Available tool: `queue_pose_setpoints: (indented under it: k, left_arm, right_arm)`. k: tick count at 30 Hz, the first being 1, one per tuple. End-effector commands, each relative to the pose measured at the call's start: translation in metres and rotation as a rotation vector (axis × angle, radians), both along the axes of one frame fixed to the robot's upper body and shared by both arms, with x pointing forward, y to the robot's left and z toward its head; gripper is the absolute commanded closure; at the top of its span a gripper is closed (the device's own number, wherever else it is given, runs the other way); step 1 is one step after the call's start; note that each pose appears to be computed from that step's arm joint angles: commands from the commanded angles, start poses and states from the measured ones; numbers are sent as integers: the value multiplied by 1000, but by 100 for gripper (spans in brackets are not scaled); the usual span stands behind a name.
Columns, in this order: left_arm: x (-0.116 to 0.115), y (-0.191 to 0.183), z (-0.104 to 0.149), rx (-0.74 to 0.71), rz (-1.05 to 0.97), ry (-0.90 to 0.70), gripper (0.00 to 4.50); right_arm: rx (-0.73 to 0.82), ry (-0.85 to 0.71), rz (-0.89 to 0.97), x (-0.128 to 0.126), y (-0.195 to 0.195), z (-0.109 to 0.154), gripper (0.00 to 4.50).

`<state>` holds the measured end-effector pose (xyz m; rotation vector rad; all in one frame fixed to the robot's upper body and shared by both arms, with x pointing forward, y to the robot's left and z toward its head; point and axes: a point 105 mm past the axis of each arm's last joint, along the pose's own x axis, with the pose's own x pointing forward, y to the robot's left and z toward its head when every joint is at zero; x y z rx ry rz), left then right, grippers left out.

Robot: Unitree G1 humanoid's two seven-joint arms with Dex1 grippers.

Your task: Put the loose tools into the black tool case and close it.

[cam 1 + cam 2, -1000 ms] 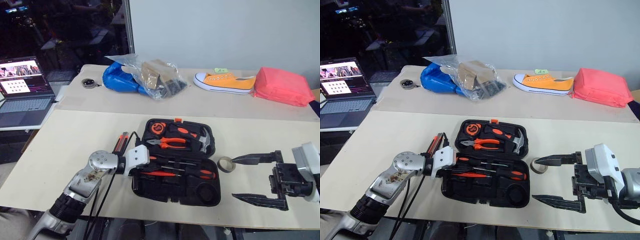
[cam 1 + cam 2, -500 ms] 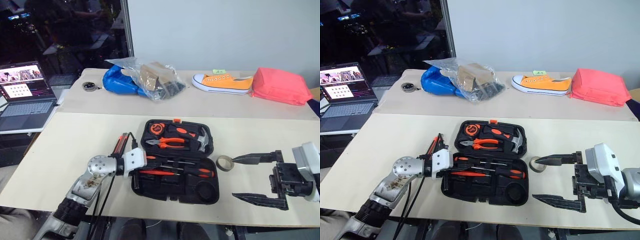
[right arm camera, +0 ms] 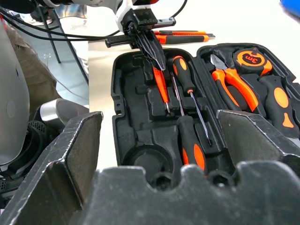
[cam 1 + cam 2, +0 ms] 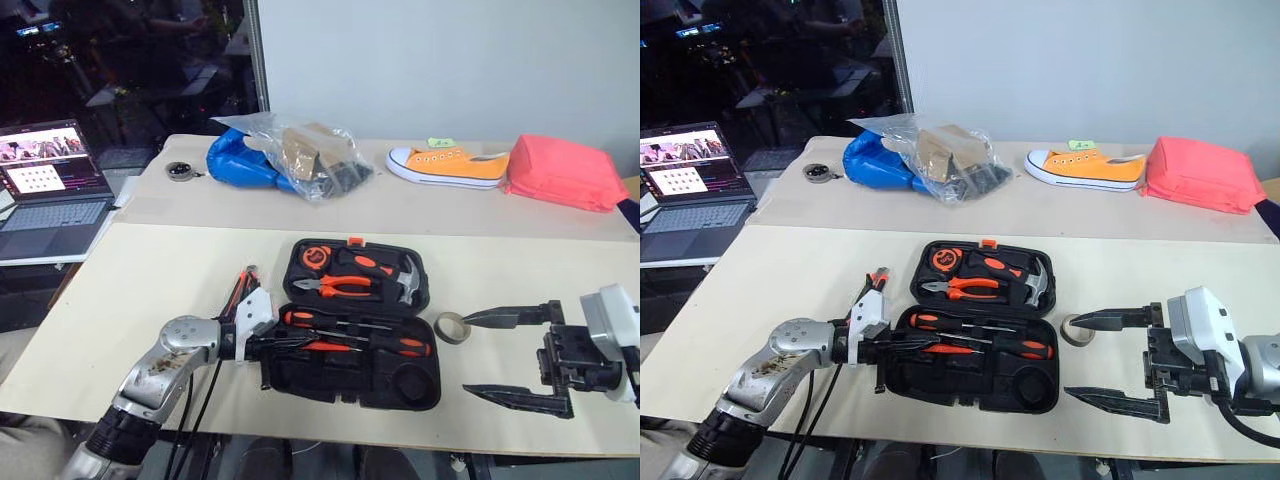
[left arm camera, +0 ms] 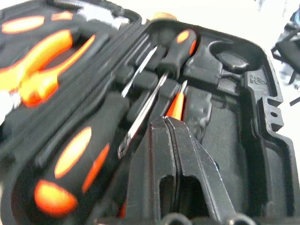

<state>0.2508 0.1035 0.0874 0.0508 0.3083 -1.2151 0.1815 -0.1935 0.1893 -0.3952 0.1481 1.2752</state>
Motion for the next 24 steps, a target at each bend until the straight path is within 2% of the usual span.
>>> queue_pose_setpoints:
  k: [1,6,17,24]
  left_arm:
    - [-1,1,15,-42,67,12,445]
    - [5,0,13,-32,169,79,445]
    - [-13,1,-24,107,141,256,445]
    - [-25,9,-33,138,146,357,445]
  right_arm:
    - [-2,-32,16,-2,3,3,0]
    - [0,-25,21,-2,4,2,0]
    - [-4,-12,28,-3,4,2,0]
    - [-9,-1,23,-5,3,1,0]
